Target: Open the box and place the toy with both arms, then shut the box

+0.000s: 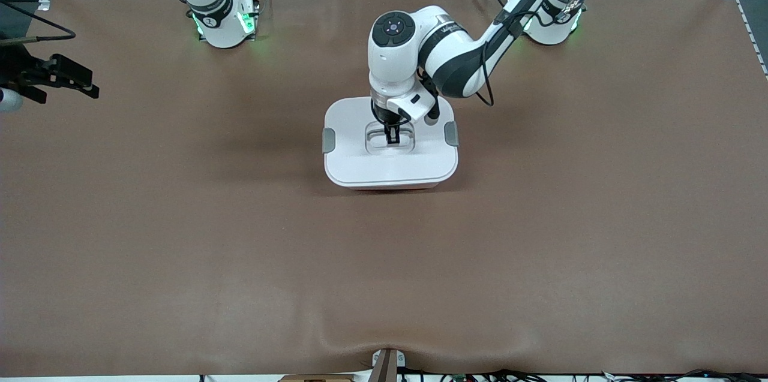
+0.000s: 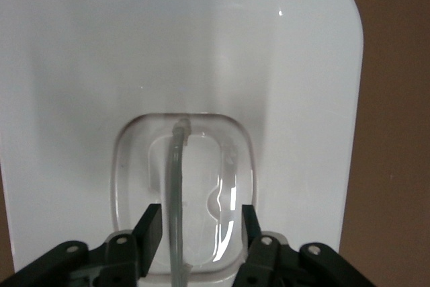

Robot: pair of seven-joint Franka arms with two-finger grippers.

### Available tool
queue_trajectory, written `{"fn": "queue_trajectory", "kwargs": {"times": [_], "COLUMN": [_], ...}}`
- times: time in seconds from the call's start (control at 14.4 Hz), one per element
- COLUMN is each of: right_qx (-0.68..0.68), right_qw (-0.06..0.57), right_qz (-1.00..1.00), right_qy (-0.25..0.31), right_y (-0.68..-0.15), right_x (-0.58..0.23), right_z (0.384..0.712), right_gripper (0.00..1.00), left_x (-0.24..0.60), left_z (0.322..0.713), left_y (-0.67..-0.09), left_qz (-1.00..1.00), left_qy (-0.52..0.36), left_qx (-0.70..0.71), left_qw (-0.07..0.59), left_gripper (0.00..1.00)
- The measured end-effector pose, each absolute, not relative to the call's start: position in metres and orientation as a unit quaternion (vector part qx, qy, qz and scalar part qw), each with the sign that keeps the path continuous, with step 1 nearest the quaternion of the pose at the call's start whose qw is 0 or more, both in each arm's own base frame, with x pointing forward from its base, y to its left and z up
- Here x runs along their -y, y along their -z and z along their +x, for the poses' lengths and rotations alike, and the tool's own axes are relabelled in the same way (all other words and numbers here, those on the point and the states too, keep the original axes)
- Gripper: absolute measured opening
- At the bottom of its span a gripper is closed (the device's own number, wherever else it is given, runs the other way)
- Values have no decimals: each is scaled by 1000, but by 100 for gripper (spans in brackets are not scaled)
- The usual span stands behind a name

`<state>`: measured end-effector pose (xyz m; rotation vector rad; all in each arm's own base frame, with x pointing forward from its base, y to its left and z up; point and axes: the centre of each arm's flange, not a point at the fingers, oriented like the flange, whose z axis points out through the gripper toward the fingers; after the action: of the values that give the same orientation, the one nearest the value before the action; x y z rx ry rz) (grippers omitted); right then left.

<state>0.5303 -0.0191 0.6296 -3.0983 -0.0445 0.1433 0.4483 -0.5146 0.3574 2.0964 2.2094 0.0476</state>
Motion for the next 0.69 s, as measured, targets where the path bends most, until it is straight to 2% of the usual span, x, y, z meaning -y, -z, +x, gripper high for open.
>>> {"fn": "queue_trajectory", "kwargs": {"times": [0.28,0.69], "right_qx": [-12,-13], "right_qw": [22,22], "right_qz": [-999,-999], "right_qy": [-45,-44], "right_y": [-630,-628], "right_x": [18,17], "right_z": [531,533], "right_gripper": [100,100], "left_x": [501,463], "left_z": [463,489], "left_y": [-385,-416], "left_qz": [705,772], "left_qy": [-27,-42], "left_qx": [-707,-634], "left_qw": [46,14], "left_gripper": [99,100]}}
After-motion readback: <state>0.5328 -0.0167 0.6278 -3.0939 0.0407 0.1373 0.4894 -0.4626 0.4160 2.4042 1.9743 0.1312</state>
